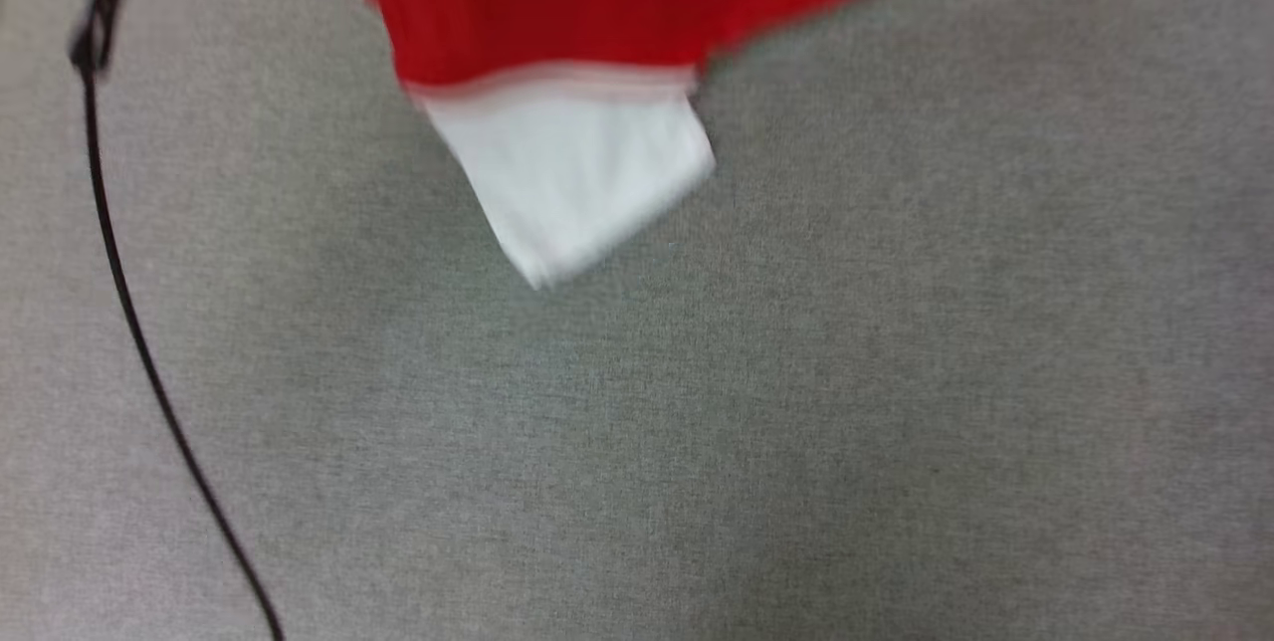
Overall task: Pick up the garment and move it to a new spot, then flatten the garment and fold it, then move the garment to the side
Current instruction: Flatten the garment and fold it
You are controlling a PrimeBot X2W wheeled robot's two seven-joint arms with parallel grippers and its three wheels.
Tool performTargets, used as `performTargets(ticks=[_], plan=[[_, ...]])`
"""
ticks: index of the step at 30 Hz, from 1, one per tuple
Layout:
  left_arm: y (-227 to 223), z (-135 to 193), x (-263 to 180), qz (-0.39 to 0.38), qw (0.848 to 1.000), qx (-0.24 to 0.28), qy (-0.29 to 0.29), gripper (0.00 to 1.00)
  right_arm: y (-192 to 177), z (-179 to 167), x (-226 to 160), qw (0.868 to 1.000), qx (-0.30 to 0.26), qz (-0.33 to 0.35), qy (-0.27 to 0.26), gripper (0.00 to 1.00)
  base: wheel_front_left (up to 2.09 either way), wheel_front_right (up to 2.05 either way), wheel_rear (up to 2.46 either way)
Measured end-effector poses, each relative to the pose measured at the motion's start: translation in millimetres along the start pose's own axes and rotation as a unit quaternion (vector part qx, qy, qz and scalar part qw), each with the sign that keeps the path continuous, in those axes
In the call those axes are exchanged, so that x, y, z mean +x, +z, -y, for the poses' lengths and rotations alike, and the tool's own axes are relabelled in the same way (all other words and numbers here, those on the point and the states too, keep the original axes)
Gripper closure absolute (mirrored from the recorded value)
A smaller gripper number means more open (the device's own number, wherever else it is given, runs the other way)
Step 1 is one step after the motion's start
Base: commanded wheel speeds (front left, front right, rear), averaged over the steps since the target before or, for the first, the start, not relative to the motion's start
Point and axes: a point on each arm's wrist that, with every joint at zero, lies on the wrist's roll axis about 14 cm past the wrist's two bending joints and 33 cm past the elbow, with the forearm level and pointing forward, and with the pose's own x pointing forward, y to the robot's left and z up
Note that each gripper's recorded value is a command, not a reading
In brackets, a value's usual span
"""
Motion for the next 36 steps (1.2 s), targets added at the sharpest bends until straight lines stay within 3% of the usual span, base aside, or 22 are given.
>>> performTargets(ticks=[8, 13, 17, 24, 34, 36], plan=[[16, -19, 54, 0.033, 0.999, 0.043, 0.003, 1.00, 36, 20, 39, 0.998, -0.039, 0.039, -0.037, 1.00, 0.00, 0.00, 0.00], [6, -22, 67, 0.032, 0.999, 0.041, 0.005, 1.00, 38, 23, 52, 0.997, -0.044, 0.049, -0.045, 1.00, 0.00, 0.00, 0.00], [-19, -20, 68, 0.015, 0.999, 0.028, 0.004, 1.00, 15, 14, 61, 0.998, -0.048, 0.030, -0.035, 1.00, 0.00, 0.00, 0.00], [-113, -9, 33, -0.073, 0.997, -0.021, 0.007, 1.00, -87, -34, 61, 0.998, -0.036, -0.050, 0.023, 1.00, 0.00, 0.00, 0.00], [-185, 21, -47, -0.168, 0.982, -0.084, 0.006, 1.00, -160, -95, 15, 0.989, 0.002, -0.111, 0.097, 1.00, 0.00, 0.00, 0.00], [-198, 33, -82, -0.200, 0.975, -0.102, 0.009, 1.00, -181, -112, -11, 0.984, 0.012, -0.136, 0.118, 1.00, 0.00, 0.00, 0.00]])
